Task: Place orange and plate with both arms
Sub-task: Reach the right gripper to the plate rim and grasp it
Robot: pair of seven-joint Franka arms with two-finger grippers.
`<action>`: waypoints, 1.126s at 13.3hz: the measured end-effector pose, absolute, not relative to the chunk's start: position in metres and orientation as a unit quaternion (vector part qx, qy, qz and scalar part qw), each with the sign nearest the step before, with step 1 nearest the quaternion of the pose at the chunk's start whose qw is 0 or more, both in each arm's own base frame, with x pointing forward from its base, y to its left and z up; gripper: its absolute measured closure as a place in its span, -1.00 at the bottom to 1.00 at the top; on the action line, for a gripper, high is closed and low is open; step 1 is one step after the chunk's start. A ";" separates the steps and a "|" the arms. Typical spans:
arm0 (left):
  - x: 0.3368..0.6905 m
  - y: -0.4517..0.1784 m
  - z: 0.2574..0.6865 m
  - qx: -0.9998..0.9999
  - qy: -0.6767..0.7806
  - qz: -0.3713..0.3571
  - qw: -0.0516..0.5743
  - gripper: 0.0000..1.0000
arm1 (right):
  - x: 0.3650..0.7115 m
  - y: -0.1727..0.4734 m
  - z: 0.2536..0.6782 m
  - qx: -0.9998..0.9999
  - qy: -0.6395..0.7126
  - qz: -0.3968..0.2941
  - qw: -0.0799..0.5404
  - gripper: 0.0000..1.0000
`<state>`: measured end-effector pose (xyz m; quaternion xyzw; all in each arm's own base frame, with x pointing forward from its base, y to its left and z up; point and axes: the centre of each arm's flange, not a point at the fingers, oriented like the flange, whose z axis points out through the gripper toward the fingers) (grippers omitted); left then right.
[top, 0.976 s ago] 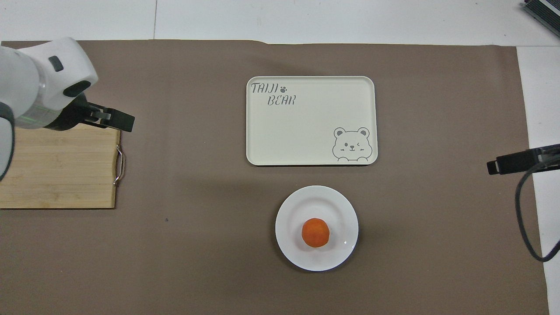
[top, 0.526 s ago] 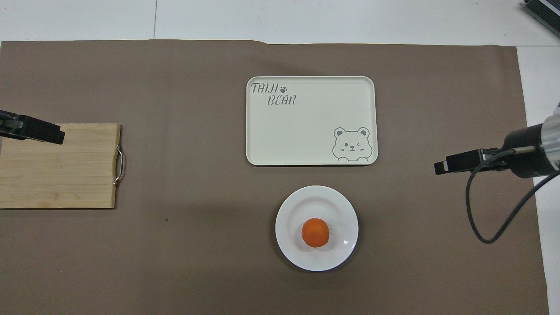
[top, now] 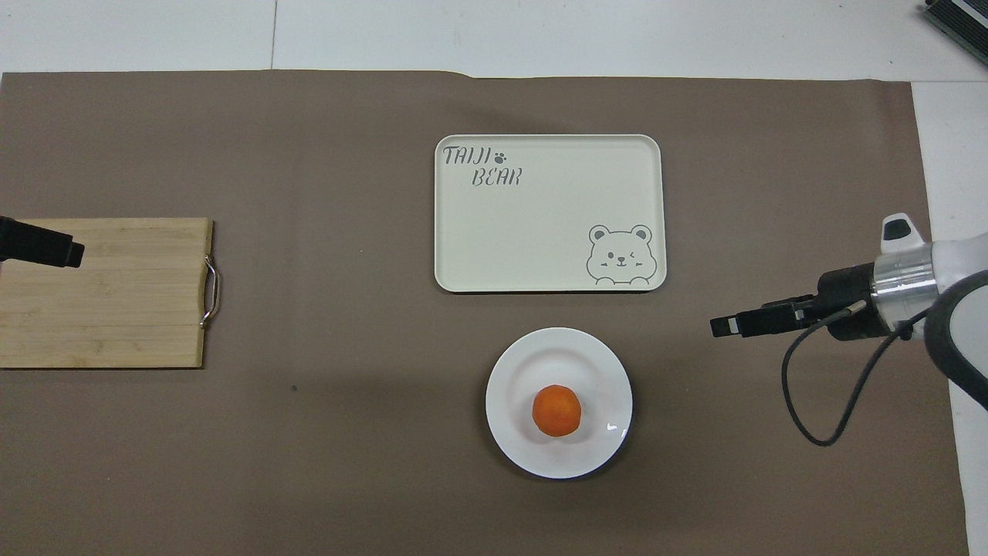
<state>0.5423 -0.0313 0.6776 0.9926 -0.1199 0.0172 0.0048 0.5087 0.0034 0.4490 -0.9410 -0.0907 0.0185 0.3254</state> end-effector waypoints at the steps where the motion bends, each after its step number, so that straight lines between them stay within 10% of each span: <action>1: 0.542 -0.031 0.677 0.993 -0.120 0.017 0.005 -1.00 | 0.505 0.004 0.440 -0.936 -0.093 0.020 0.338 -1.00; 15: 0.541 -0.029 0.680 0.993 -0.118 0.018 0.005 -1.00 | 0.435 0.018 0.332 -0.903 -0.129 0.005 0.409 -1.00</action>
